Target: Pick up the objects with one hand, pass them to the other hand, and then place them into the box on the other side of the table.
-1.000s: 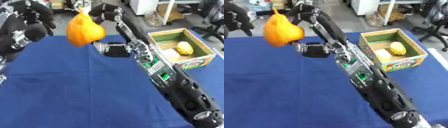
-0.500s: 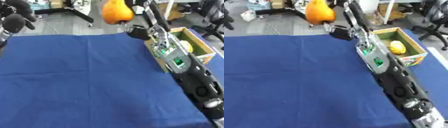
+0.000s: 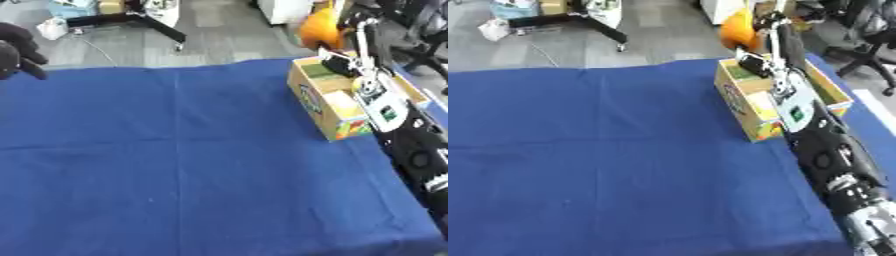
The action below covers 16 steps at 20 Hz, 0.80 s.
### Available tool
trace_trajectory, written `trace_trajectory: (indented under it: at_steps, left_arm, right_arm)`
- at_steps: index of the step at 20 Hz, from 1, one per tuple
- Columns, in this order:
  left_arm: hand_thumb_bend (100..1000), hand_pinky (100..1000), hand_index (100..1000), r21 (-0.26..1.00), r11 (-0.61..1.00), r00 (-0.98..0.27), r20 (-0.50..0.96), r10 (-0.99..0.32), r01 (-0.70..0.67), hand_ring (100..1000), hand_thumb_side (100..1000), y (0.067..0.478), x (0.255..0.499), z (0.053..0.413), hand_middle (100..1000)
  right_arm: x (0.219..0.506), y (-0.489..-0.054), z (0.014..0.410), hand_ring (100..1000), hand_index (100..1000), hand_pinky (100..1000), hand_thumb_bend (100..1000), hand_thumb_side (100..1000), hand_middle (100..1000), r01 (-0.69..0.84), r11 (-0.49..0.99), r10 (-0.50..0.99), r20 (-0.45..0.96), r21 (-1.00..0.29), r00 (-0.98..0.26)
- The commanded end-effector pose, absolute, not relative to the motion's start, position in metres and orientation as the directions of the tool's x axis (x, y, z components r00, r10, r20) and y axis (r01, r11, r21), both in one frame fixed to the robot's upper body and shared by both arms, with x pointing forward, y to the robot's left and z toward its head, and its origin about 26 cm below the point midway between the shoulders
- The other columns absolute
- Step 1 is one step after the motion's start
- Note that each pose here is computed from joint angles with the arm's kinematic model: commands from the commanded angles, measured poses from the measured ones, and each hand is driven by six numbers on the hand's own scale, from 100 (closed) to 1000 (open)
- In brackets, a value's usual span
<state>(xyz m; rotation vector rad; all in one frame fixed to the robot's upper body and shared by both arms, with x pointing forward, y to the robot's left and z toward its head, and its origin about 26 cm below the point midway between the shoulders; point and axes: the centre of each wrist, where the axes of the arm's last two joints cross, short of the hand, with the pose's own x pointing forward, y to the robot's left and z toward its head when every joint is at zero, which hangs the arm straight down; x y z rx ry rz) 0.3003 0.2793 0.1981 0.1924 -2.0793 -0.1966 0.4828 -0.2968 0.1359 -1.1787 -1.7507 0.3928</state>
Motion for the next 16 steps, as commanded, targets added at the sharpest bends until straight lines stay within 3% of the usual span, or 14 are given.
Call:
trace_trajectory:
  at_steps: [1,5,7,8,9,10,11,12,16]
  left_arm:
    - [972,446,576,0.204,0.973,-0.504,0.833,-0.228,-0.104,497,633,0.284,0.300,0.199,478]
    - [969,444,574,0.186,0.976,-0.492,0.843,-0.219,-0.114,494,634,0.286,0.300,0.190,475]
    - [968,443,574,0.179,0.977,-0.486,0.848,-0.211,-0.113,493,636,0.286,0.300,0.186,474]
    - [967,442,574,0.175,0.978,-0.483,0.851,-0.207,-0.112,493,636,0.287,0.299,0.183,475]
    - [967,442,574,0.172,0.979,-0.480,0.853,-0.204,-0.111,493,636,0.287,0.299,0.181,474]
    - [967,442,574,0.170,0.979,-0.478,0.855,-0.202,-0.111,493,636,0.287,0.299,0.180,474]
    - [967,442,574,0.168,0.979,-0.475,0.856,-0.202,-0.114,493,636,0.288,0.299,0.178,474]
    - [966,443,575,0.166,0.979,-0.474,0.857,-0.201,-0.116,493,636,0.288,0.299,0.177,474]
    - [965,444,576,0.153,0.980,-0.470,0.861,-0.197,-0.129,495,643,0.290,0.298,0.172,476]
  right_arm:
    - [0.485,-0.326,0.144,795,491,792,168,100,719,0.609,0.415,0.847,0.531,-0.676,0.011]
    - [0.484,-0.341,0.128,799,511,793,162,100,718,0.630,0.370,0.822,0.556,-0.683,0.120]
    - [0.482,-0.347,0.118,811,596,799,186,100,735,0.628,0.352,0.808,0.564,-0.694,0.172]
    - [0.481,-0.350,0.112,825,727,805,302,185,766,0.619,0.341,0.804,0.561,-0.708,0.199]
    - [0.480,-0.353,0.108,833,788,810,354,230,785,0.607,0.327,0.803,0.552,-0.724,0.225]
    - [0.478,-0.356,0.104,869,914,836,487,349,836,0.592,0.314,0.806,0.538,-0.742,0.248]
    - [0.477,-0.359,0.102,883,947,844,532,398,856,0.572,0.298,0.810,0.520,-0.764,0.272]
    - [0.477,-0.361,0.101,900,990,849,543,429,884,0.557,0.287,0.813,0.506,-0.779,0.289]
    - [0.473,-0.373,0.110,916,1000,853,549,441,904,0.591,0.268,0.805,0.514,-0.760,0.296]
